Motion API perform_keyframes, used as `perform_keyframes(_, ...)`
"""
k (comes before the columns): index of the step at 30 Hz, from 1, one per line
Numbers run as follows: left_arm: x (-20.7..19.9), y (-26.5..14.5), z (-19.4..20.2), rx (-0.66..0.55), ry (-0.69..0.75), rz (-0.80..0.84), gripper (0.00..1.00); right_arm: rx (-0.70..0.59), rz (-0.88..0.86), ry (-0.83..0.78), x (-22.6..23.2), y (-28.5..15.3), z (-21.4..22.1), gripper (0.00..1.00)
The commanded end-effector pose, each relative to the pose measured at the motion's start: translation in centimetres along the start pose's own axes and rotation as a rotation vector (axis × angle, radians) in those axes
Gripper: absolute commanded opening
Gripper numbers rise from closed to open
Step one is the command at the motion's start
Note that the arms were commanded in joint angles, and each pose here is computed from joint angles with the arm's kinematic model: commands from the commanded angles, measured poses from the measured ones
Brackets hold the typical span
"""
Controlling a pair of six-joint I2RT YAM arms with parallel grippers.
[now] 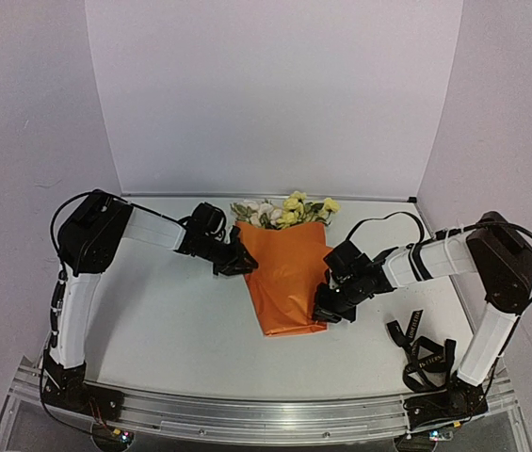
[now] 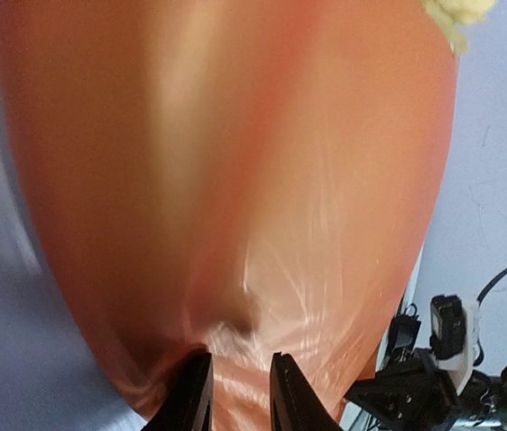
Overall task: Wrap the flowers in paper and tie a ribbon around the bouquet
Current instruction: Press the fold line on the folded wrapping paper.
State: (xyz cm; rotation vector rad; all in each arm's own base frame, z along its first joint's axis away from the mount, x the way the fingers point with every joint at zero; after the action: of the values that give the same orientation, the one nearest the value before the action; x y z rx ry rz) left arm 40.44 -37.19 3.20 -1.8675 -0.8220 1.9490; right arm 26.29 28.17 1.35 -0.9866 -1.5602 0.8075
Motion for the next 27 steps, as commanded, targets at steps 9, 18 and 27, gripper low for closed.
perform_keyframes(9, 2.0, -1.0, -11.7, -0.14, -0.085, 0.036, 0.27, 0.11, 0.12, 0.02, -3.5, 1.9, 3.6, 0.0)
perform_keyframes(18, -1.1, -3.4, -17.4, -0.19, -0.038, 0.137, 0.29, 0.093, 0.111, 0.031, -3.1, 1.5, 3.2, 0.0)
perform_keyframes(27, -6.8, -8.8, -13.0, -0.221, 0.085, 0.144, 0.29, 0.007, 0.066, -0.002, 0.3, -3.4, 0.2, 0.31)
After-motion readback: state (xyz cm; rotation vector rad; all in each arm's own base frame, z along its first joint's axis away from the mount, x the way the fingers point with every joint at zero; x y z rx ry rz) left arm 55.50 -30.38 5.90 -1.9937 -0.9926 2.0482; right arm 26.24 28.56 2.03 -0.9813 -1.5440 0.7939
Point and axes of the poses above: each gripper's point midway between its finger pads, its own y axis out along the fingers, its own x axis along the line the jaws close on, z = x × y, the point moved 1 cm from there along -y, back along the fingers, and after that the axes turned 10 degrees about -y, right-handed, at the moved point
